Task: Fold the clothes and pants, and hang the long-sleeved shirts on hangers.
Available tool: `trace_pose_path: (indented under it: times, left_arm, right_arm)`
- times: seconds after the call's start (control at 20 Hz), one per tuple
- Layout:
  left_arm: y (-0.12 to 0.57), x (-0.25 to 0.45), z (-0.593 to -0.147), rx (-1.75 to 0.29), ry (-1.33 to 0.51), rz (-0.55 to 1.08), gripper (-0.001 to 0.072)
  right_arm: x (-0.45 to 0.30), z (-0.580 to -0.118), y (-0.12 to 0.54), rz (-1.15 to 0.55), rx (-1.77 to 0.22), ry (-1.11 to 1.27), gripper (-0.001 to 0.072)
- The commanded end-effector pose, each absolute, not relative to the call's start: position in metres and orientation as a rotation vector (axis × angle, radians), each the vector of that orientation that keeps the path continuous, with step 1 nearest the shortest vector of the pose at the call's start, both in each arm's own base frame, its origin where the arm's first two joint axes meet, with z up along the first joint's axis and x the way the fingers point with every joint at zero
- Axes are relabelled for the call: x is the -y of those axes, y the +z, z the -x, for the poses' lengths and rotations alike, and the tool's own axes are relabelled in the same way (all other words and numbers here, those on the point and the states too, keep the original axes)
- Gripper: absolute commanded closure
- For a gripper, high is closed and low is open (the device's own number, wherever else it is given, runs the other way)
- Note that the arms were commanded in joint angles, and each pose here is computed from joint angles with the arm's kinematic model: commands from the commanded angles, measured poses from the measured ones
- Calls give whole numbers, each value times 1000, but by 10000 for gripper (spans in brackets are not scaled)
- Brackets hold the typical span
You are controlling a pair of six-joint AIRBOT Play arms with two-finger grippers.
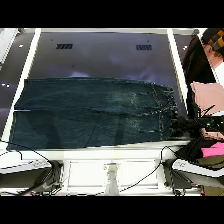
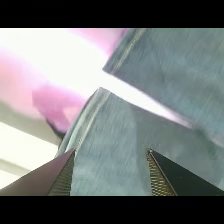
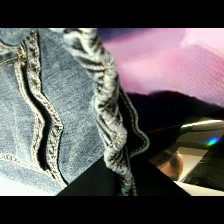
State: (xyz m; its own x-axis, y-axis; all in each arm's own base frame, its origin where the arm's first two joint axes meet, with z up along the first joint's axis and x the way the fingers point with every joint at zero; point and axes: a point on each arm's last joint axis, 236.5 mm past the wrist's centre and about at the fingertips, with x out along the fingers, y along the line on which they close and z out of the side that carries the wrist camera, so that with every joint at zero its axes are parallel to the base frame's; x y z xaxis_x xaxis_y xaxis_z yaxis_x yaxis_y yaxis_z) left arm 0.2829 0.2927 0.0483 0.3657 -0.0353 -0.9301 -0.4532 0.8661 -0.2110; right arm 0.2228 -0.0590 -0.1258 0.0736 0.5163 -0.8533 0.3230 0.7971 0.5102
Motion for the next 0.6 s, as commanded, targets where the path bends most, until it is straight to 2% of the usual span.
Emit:
trace_pose_path:
  times: [0.0, 0.25, 0.4, 0.55]
  left_arm:
    - [12, -288, -237, -1255, 181, 494, 223]
    - [-40, -279, -177, -1310, 85, 562, 220]
    - [-61, -272, -161, -1344, 1, 536, 219]
    - [-75, -276, -152, -1394, -6, 518, 220]
  right_arm:
    - [60, -221, -127, -692, -1534, 162, 673]
    - [61, -222, -127, -690, -1533, 160, 673]
    - [62, -221, -128, -683, -1534, 156, 673]
    - [64, -221, -129, -675, -1537, 152, 673]
